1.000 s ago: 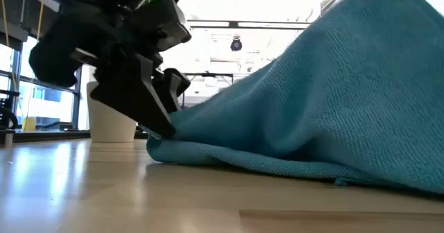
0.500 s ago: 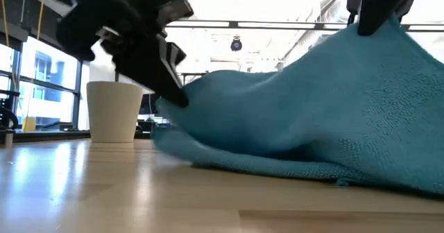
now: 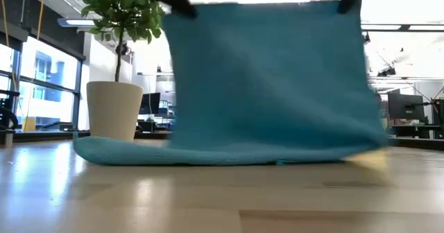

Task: Fold microfiber towels
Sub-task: Fold the blue microfiber towel

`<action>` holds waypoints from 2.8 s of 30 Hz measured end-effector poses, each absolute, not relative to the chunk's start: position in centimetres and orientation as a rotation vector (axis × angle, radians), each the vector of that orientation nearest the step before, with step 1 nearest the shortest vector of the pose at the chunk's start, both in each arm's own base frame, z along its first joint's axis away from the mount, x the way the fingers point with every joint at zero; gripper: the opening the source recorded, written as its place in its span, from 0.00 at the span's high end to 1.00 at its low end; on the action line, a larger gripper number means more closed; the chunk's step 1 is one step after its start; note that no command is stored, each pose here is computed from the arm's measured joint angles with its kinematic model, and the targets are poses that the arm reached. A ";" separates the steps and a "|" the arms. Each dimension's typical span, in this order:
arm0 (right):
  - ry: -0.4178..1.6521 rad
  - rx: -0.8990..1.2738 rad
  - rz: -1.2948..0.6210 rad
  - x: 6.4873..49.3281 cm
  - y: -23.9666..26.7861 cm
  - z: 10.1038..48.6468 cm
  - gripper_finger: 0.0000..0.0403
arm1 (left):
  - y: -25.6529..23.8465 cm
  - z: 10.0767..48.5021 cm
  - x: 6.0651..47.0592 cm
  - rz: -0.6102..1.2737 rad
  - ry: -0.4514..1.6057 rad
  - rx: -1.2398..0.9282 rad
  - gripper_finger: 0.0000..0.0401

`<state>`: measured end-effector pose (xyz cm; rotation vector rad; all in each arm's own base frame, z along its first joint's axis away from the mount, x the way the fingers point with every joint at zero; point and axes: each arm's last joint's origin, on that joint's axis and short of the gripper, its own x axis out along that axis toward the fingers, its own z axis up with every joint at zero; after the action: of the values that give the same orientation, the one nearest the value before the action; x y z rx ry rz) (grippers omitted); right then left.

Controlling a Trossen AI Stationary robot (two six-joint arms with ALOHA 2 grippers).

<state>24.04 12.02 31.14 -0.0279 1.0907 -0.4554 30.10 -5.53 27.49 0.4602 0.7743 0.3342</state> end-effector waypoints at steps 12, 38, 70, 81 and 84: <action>0.924 -0.433 -0.615 24.5 9.3 35.8 1.00 | -1.2 35.9 28.0 0.583 0.662 0.670 0.99; 0.930 -0.728 -0.709 27.1 4.2 38.7 1.00 | 1.0 39.4 27.9 0.713 0.611 0.793 0.99; 1.007 -0.434 -0.680 29.1 2.7 38.3 1.00 | 1.4 34.3 26.3 0.726 0.793 0.345 0.99; 1.244 -0.136 -0.456 33.4 14.0 28.3 1.00 | -8.5 25.1 25.9 0.345 0.883 0.134 0.99; 1.258 -0.059 -0.449 33.2 16.8 26.7 1.00 | -11.0 23.8 25.5 0.279 0.911 0.116 0.99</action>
<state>33.23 16.79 26.68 -0.0587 1.2577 -0.4486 25.53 -11.03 23.81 0.1156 0.9105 0.2788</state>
